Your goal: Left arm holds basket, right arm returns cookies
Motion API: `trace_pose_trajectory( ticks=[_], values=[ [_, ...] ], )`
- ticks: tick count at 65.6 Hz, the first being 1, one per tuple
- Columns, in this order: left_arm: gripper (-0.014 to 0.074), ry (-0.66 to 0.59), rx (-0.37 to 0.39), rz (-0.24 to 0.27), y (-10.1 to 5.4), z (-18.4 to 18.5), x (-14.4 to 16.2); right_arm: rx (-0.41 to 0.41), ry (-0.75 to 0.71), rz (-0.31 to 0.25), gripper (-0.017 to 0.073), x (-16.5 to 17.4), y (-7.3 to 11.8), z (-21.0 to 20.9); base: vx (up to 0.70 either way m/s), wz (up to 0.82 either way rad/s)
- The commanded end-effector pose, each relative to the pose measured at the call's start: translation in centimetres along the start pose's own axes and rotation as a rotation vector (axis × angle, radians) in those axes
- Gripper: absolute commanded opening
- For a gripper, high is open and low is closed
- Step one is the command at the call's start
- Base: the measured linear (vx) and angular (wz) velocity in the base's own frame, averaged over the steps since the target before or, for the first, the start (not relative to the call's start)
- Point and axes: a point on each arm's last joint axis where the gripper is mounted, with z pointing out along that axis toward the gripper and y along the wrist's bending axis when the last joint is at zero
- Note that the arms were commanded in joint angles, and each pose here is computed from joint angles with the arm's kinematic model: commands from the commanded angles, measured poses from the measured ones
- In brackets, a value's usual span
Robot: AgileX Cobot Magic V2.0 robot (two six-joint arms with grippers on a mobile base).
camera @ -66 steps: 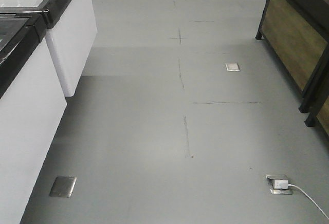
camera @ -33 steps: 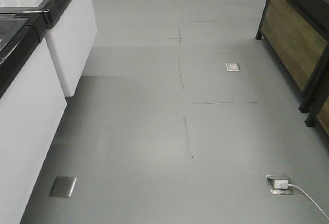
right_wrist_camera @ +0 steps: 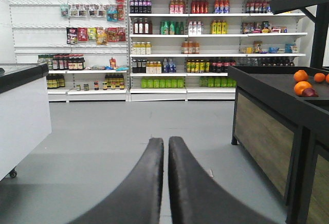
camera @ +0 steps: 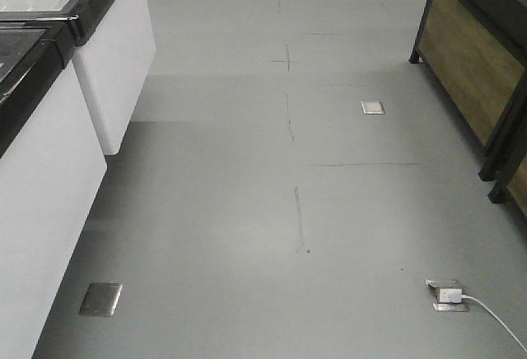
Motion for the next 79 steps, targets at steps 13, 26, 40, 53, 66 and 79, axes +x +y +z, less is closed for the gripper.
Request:
trace_pose_trajectory(
  ticks=[13, 26, 40, 53, 66, 79],
  values=[
    [-0.0006, -0.116, 0.024, 0.001, -0.3, -0.4, -1.7, -0.008, -0.072, -0.018, -0.0006, -0.2, 0.1, -0.1, 0.0, 0.0],
    [-0.0006, -0.164, 0.029, 0.035, -0.4, -0.4, -2.2, -0.008, -0.072, -0.018, -0.0006, -0.2, 0.1, -0.1, 0.0, 0.0],
    [-0.0006, -0.247, 0.039, 0.03, -0.7, -1.1, -4.7, -0.008, -0.072, -0.018, -0.0006, -0.2, 0.1, -0.1, 0.0, 0.0],
    [-0.0006, -0.366, 0.035, 0.119, -1.1, -2.5, -8.5, -0.008, -0.072, -0.018, -0.0006, -0.2, 0.1, -0.1, 0.0, 0.0],
    [-0.0006, -0.327, 0.026, 0.137, -1.4, -2.3, -11.0, -0.008, -0.072, -0.018, -0.0006, -0.2, 0.1, -0.1, 0.0, 0.0],
    [-0.0006, -0.101, 0.007, 0.138, -1.5, 0.3, -12.5, -0.008, -0.072, -0.018, -0.0006, -0.2, 0.1, -0.1, 0.0, 0.0]
  ],
)
